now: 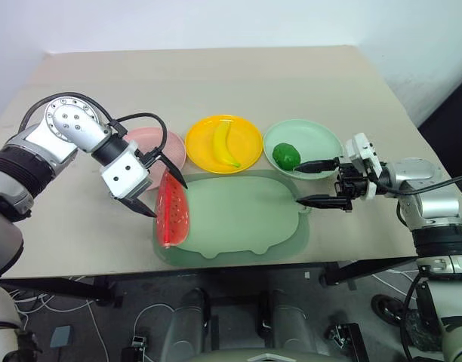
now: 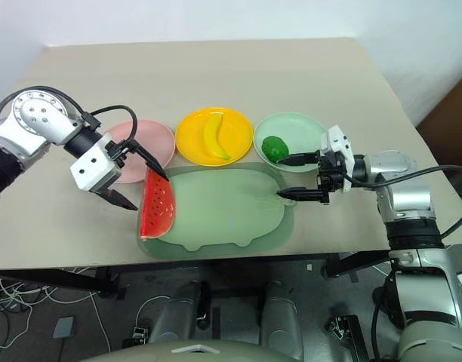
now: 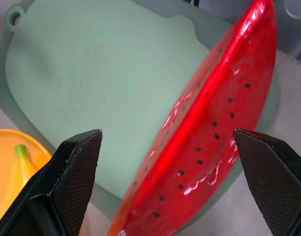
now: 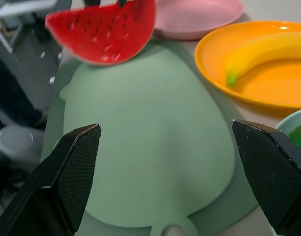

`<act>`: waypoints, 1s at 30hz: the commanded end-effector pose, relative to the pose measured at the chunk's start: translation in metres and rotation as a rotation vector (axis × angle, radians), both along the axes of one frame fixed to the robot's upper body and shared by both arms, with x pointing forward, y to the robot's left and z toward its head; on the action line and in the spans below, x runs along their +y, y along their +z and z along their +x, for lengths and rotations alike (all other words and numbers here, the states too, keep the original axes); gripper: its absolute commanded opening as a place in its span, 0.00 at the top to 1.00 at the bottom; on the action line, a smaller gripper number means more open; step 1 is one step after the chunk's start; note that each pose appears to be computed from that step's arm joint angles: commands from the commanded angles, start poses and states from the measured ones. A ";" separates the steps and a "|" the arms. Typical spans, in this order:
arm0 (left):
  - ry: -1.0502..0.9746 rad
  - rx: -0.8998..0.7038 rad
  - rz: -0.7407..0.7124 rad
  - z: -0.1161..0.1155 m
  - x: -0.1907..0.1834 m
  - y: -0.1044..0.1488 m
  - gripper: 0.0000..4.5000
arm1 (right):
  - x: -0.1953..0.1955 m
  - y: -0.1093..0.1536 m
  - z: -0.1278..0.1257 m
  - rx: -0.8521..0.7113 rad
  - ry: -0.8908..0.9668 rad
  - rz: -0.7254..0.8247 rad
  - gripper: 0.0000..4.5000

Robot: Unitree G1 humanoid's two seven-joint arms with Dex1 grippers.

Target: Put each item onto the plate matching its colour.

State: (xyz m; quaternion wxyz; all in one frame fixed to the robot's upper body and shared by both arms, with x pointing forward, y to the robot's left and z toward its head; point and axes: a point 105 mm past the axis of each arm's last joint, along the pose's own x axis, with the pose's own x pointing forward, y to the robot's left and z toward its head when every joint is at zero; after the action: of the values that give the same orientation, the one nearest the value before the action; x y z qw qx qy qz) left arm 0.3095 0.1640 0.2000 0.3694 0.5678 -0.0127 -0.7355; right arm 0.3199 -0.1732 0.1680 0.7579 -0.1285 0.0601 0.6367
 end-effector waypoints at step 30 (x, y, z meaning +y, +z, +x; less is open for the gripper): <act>-0.110 -0.035 0.319 0.016 -0.006 -0.019 0.00 | 0.012 0.009 -0.005 -0.039 -0.001 0.032 0.00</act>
State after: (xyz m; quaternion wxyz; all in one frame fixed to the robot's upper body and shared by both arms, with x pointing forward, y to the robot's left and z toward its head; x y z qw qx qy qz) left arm 0.3236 0.1550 0.1730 0.2417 0.6160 0.0644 -0.7470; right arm 0.3148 -0.1631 0.1627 0.7602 -0.1247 0.0630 0.6344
